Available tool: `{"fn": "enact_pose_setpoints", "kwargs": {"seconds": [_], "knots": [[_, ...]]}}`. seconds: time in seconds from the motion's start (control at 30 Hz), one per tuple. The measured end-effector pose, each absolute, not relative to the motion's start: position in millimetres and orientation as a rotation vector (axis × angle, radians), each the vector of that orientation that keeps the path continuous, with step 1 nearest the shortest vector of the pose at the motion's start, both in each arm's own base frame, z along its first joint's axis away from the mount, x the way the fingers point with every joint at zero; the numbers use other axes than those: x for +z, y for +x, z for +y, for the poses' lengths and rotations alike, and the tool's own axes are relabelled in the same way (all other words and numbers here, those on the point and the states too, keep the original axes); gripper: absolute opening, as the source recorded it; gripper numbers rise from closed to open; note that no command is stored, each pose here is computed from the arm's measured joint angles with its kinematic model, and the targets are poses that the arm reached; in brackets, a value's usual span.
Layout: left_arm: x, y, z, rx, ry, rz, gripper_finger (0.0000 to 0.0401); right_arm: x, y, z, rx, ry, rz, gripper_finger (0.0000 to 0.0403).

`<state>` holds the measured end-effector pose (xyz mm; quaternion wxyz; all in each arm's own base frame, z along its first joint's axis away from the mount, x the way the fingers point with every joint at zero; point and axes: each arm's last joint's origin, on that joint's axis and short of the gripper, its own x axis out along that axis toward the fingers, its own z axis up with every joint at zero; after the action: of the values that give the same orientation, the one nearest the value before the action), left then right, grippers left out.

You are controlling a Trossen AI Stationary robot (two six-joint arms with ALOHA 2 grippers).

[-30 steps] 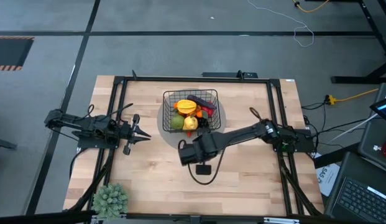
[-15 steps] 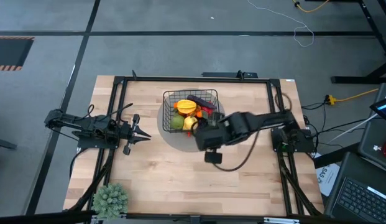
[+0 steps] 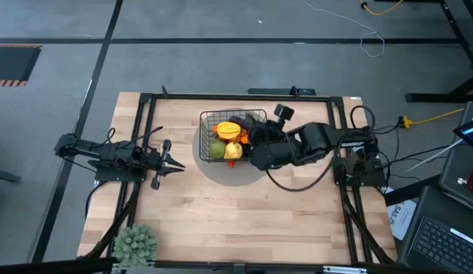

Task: Build produce basket
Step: Put the green chili pepper into the wire organizer

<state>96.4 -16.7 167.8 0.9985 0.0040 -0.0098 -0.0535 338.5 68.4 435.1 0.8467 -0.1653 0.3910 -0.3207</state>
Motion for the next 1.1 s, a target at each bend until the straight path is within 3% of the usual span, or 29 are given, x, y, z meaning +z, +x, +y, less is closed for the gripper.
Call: {"fn": "enact_pose_setpoints", "kwargs": {"seconds": [0.17, 0.4, 0.6, 0.83, 1.1], "knots": [[168, 96, -17, -0.107, 0.008, -0.02, 0.0041, 447, 338, 38, -0.758, -0.354, 0.79, 0.0046], [168, 96, -17, -0.107, 0.008, -0.02, 0.0041, 476, 320, -9, -0.821, -0.197, 0.681, 0.0046], [168, 96, -17, -0.107, 0.008, -0.02, 0.0041, 482, 326, -29, -0.548, -0.029, 0.646, 0.0046], [168, 96, -17, -0.107, 0.008, -0.02, 0.0041, 503, 345, -26, -0.166, 0.002, 0.4, 0.0046], [168, 96, -17, -0.107, 0.008, -0.02, 0.0041, 502, 351, -25, -0.097, 0.003, 0.37, 0.0049]]}}
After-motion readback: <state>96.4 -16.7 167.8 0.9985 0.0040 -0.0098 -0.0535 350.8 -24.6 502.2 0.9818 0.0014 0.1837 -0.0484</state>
